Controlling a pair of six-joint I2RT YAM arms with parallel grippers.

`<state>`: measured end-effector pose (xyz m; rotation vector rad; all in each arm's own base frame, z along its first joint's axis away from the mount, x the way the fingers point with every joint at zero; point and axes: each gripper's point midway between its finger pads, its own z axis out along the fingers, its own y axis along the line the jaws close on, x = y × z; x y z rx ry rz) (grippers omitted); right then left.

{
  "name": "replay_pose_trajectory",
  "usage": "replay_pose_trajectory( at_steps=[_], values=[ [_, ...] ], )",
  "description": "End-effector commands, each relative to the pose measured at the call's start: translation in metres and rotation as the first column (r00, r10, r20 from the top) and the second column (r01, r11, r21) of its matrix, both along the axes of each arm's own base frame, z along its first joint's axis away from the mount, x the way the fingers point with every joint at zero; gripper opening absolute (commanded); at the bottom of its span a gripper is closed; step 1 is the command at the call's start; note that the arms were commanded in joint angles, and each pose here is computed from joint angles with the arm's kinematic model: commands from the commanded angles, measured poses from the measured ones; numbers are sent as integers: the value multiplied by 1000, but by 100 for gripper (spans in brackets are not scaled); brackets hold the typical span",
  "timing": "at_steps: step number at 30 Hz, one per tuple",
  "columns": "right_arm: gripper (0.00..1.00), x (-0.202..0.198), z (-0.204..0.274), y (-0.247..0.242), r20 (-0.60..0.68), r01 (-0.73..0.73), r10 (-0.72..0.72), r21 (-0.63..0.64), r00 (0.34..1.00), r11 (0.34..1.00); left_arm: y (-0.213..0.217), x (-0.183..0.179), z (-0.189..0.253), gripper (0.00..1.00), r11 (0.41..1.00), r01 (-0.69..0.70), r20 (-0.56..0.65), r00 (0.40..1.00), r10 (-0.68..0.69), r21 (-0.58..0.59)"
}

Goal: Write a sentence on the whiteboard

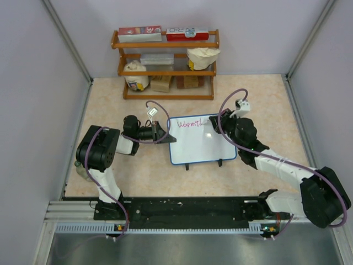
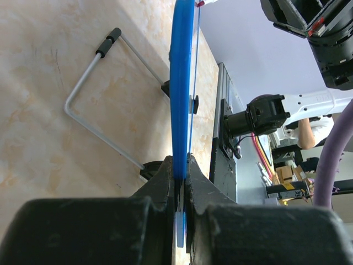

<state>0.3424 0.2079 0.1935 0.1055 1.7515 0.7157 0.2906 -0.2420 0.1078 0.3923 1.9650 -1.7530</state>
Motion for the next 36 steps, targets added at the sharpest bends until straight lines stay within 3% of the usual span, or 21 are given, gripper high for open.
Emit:
replay_pose_trajectory(
  at_steps=[1,36],
  values=[
    [0,16,20,-7,42,58,-57,-14,997,998,-1,4,4,0,1000,0,20,1000,0,-5],
    [0,5,1,-19,5,65,-64,-49,998,997,-1,4,4,0,1000,2,23,1000,-1,-6]
  ],
)
